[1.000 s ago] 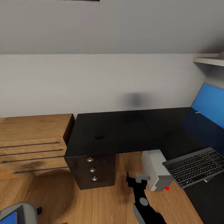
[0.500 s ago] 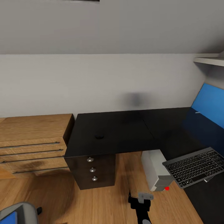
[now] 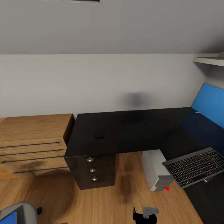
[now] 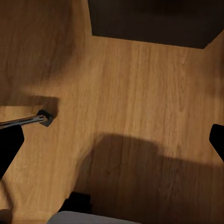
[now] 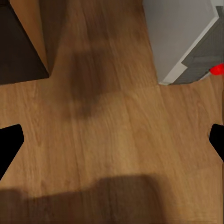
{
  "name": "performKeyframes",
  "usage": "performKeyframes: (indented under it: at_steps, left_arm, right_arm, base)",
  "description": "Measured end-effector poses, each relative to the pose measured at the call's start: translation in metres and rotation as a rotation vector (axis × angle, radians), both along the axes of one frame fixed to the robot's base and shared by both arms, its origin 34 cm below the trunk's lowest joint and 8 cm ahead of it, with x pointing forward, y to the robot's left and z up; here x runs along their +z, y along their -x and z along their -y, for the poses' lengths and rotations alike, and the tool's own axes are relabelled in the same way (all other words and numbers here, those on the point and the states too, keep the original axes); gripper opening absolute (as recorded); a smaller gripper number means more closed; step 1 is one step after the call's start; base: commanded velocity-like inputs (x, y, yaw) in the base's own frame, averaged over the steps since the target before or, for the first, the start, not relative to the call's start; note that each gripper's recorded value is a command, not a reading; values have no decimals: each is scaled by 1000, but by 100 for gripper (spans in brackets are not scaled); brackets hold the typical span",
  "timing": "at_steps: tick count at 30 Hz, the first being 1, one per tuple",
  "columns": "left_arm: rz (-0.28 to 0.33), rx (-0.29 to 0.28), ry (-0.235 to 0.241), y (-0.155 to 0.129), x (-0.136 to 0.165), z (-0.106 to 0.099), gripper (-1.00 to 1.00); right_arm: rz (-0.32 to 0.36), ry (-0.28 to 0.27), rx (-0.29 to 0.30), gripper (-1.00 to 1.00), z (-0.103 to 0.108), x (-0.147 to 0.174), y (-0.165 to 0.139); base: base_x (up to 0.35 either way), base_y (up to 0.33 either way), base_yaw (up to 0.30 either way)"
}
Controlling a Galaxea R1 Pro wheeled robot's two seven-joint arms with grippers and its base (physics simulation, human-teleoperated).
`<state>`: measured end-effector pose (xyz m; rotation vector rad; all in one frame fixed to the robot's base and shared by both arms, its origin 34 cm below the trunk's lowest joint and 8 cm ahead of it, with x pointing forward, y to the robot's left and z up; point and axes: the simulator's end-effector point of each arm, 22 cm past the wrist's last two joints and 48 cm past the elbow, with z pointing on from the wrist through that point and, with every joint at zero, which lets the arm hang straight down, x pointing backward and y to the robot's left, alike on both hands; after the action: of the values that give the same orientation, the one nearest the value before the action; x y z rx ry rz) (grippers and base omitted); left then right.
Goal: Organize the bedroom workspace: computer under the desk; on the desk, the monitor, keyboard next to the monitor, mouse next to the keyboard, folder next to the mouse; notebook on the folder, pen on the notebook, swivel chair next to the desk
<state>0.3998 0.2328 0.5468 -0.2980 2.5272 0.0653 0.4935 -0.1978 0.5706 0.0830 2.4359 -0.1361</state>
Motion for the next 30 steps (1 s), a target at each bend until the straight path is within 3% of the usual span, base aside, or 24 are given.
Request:
performKeyframes:
  at_steps: [12,30]
  left_arm:
    - [7,8,1,-1,1,-2,100]
    - [47,6,-22,-9,6,-19,100]
  right_arm:
    - [-47,12,4,100,6,-9,19]
    - [-48,14,6,100,7,-9,19]
  base:
    - [0,0,0]
    - [0,0,0]
